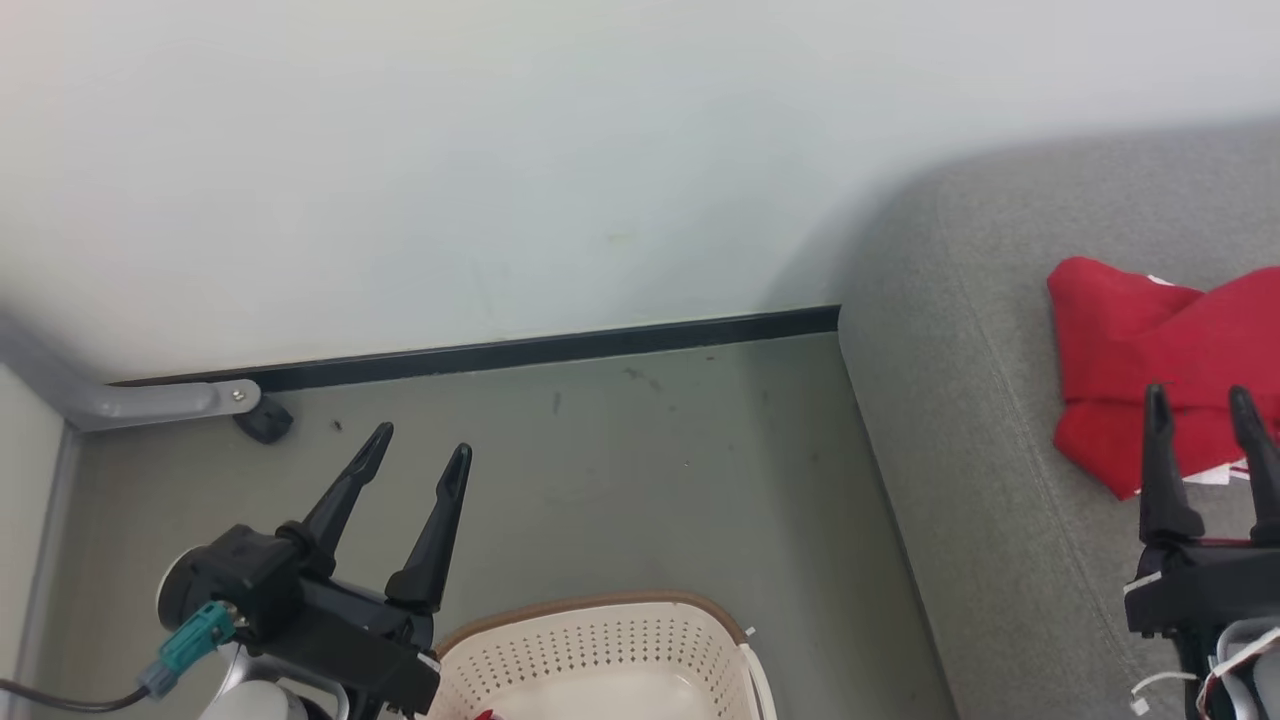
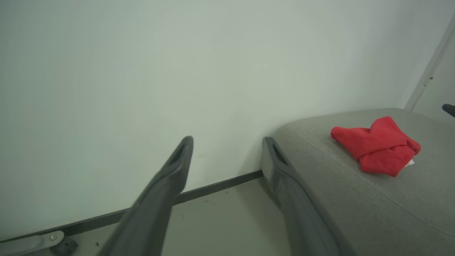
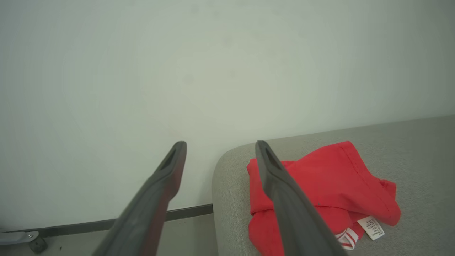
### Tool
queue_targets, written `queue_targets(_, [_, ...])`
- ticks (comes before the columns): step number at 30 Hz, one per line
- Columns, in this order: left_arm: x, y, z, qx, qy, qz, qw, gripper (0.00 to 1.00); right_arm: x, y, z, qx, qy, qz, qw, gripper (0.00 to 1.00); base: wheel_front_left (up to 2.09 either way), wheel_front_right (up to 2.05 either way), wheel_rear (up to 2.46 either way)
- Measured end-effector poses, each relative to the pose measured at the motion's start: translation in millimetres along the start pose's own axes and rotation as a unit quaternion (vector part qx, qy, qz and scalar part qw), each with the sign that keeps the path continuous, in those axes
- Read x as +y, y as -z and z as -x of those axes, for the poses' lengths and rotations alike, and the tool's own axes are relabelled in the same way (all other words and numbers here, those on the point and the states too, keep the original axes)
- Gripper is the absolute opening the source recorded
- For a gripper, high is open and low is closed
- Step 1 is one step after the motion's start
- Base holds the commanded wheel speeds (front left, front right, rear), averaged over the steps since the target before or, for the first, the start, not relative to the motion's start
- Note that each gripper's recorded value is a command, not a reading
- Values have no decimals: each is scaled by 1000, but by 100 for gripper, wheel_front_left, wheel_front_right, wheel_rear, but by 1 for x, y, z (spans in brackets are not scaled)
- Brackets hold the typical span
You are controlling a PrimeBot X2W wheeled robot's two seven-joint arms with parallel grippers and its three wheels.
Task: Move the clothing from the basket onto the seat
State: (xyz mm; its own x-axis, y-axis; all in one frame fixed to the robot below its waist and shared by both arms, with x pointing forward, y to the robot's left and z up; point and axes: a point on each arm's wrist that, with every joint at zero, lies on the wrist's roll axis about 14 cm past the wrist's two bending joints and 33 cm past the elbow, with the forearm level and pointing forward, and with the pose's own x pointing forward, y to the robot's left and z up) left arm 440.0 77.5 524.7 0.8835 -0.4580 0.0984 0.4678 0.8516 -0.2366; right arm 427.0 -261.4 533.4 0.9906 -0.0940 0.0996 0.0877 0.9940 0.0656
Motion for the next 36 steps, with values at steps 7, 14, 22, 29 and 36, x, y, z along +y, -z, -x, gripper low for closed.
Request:
queue_targets(7, [17, -4, 31, -1, -53, -1, 999, 100, 39, 5, 12, 5, -48, -40, 998, 100, 0, 0, 0])
queue_targets(14, [38, -6, 68, -4, -114, -1, 993, 100, 75, -3, 22, -7, -90, -73, 993, 100, 0, 0, 0])
queue_targets(22, [58, -9, 100, -9, -168, -2, 986, 100, 101, 5, 33, 5, -113, -97, 989, 100, 0, 0, 0])
queue_targets(29, [64, -10, 103, -12, -179, 0, 984, 100, 115, 19, 41, 26, -129, -113, 985, 100, 0, 0, 0])
queue_targets(36, [70, -10, 103, -12, -189, -6, 982, 100, 118, 28, 43, 38, -128, -115, 984, 100, 0, 0, 0])
